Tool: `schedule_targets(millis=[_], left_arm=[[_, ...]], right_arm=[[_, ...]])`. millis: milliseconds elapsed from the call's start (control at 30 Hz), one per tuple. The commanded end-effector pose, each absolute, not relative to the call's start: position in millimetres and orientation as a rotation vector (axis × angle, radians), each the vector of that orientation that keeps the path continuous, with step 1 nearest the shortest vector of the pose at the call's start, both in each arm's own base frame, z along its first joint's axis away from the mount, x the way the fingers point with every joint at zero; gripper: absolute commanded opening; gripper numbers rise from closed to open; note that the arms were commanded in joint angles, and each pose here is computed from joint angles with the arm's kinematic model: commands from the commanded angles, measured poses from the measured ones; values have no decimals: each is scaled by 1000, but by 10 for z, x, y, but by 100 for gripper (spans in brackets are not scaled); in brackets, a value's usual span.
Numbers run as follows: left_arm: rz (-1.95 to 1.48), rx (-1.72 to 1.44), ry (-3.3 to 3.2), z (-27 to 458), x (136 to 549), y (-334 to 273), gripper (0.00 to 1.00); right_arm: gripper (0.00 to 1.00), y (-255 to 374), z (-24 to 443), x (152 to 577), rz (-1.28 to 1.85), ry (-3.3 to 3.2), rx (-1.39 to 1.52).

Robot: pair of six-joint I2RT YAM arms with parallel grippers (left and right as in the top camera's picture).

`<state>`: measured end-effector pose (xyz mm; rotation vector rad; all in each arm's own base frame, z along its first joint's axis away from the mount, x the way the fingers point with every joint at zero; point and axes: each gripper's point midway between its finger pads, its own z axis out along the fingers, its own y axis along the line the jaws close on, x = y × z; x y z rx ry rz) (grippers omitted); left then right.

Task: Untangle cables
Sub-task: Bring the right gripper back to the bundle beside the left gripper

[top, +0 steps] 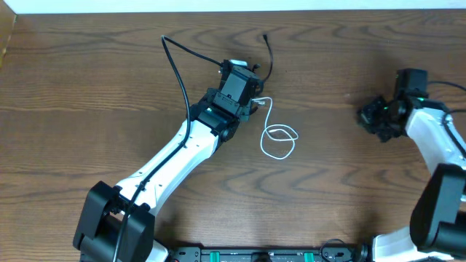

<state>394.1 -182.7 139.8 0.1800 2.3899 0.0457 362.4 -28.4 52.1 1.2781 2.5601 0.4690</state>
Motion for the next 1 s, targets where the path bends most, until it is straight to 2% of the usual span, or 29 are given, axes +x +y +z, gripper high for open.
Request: schedule_targets(millis=[0,33,67,100,133,233,500,733,967], left_arm=[[77,159,2342,1575,3969,-1755,8],[66,164,2346,1569,3963,-1771,8],[43,175,2353,1559,3952,-1804,8],[5,192,2364,1543,3933,-1859,8],[-71,221,2382,1521,3897,-1964,8],[-181,238,2405,1505,3846,-2105,8],[-306,131,2436,1497,3801,-2205,7],[-374,158,2449,1495,3756,-2296,8],[-374,158,2449,1495,3756,-2296,7]], right_arm=[[1,-137,682,3673,622,2602,1041],[2,12,746,3692,746,2604,987],[13,169,813,3694,872,2604,945],[31,326,885,3692,991,2600,904],[44,587,1022,3680,1172,2589,820],[45,976,1179,3639,1358,2589,711],[52,1825,1322,3656,1432,2606,535],[41,2095,1191,3668,1384,2640,794],[39,2092,1175,3733,1355,2610,901]])
